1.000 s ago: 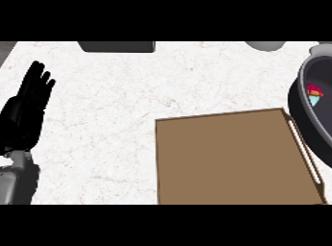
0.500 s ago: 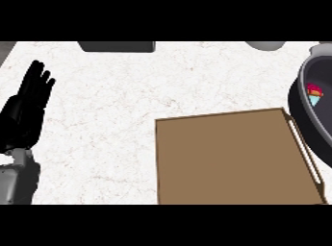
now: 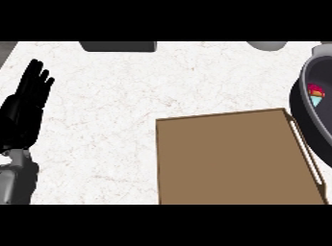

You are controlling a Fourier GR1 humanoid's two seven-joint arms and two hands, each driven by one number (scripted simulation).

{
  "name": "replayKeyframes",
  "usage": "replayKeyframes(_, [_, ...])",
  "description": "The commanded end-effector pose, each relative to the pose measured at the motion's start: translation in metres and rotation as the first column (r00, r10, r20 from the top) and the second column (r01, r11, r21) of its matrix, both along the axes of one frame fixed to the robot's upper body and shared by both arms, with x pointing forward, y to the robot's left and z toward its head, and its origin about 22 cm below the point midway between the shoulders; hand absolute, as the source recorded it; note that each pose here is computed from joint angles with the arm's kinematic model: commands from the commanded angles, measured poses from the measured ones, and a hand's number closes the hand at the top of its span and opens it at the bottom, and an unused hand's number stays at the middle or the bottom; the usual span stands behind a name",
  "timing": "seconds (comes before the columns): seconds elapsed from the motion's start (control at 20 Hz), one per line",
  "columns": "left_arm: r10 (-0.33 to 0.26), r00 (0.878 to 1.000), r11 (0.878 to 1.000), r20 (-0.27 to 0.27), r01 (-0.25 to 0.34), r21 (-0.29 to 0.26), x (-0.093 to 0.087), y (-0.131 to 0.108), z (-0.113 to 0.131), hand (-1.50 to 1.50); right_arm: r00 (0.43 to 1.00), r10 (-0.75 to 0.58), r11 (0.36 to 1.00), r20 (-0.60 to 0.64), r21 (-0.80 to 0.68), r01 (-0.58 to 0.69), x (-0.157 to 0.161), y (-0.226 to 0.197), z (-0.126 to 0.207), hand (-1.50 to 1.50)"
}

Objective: Pick the cupcake from the tray and place it in the pot

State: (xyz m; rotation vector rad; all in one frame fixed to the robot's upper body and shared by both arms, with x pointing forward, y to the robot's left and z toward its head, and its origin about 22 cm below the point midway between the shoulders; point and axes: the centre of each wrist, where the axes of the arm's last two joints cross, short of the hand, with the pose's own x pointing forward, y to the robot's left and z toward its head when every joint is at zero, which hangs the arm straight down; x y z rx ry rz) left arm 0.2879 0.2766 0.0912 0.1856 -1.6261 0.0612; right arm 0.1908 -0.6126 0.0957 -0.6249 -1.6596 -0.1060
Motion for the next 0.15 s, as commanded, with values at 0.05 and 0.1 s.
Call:
replayKeyframes(0.05, [-0.025,1.0,1.0,-0.008,0.025,-0.016,-0.003,-0.01,-0.016,0.0,0.999,0.039,0.999,0.011,-0.007,-0.039,-0.022,-0.011,0.004,-1.5])
replayKeyframes(0.1, [-0.002,1.0,1.0,-0.01,0.002,0.0,0.01,0.0,-0.003,0.0,0.999,0.039,0.999,0.007,0.018,-0.039,-0.018,-0.014,0.016,-1.5])
